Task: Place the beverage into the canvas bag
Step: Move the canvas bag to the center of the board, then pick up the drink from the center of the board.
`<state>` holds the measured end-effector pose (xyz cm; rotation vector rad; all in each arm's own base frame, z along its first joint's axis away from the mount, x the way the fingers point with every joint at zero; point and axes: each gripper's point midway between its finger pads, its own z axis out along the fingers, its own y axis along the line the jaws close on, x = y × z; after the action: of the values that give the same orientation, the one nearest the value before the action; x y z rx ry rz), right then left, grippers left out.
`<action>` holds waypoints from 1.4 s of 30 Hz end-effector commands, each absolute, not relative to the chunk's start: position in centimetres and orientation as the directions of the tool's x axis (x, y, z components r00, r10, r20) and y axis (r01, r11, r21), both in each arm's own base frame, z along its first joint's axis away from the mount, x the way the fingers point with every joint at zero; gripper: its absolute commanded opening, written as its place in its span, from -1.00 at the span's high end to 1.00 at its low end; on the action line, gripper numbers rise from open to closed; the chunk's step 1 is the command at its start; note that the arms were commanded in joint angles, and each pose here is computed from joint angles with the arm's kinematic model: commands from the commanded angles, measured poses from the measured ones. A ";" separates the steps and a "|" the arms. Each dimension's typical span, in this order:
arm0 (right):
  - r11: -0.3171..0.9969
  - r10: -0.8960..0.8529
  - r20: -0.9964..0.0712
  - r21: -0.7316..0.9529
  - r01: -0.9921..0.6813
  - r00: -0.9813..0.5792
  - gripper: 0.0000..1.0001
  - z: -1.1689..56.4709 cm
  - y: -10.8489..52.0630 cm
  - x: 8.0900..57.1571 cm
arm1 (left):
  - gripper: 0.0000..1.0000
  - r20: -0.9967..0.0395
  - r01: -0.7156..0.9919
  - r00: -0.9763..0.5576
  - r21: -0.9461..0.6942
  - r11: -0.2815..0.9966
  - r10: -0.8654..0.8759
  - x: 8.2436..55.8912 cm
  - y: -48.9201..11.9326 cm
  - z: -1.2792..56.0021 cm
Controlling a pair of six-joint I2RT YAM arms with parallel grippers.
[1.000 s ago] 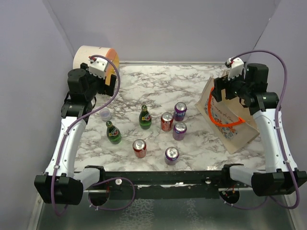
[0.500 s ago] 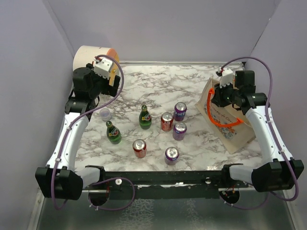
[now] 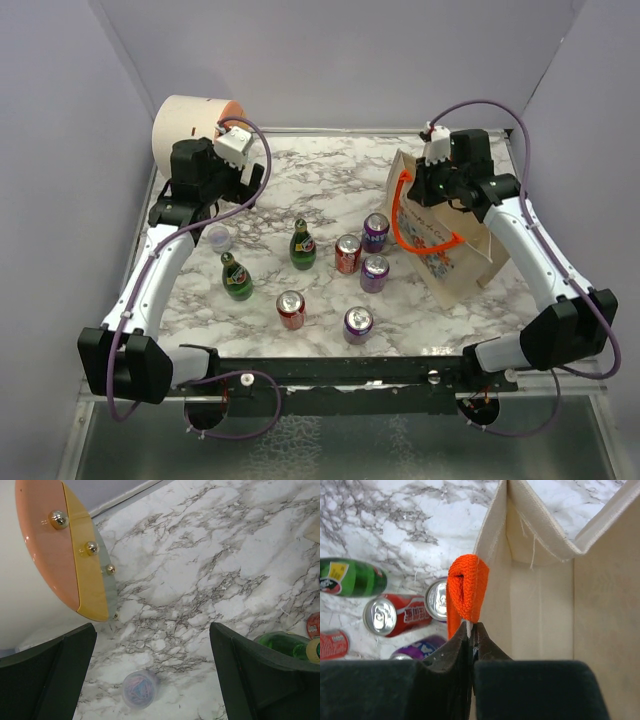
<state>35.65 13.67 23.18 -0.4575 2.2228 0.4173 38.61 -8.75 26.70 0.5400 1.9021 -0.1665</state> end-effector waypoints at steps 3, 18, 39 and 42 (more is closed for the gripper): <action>0.923 -0.066 -0.821 0.165 -0.347 -0.568 0.98 25.4 14.6 40.7 | -0.98 -0.914 0.461 -0.279 0.143 0.876 0.295 38.7 -9.5 27.9; 0.892 -0.117 -0.857 0.131 -0.432 -0.503 0.04 27.0 17.0 41.6 | -0.98 -0.900 0.538 -0.260 0.166 0.827 0.350 37.8 -11.2 27.7; 0.311 -0.622 -0.772 -0.092 -0.946 -0.129 -0.81 24.8 26.0 30.5 | -0.98 -0.925 0.448 -0.300 0.079 0.891 0.233 38.6 -9.9 28.4; 0.244 -0.667 -0.738 -0.086 -0.966 -0.102 -0.83 22.8 26.9 30.1 | -0.98 -0.927 0.436 -0.302 0.074 0.897 0.223 38.6 -9.5 28.6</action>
<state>32.22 25.49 25.10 -1.2866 1.8720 0.5022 37.87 -9.95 25.99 0.5476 1.9532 -0.2295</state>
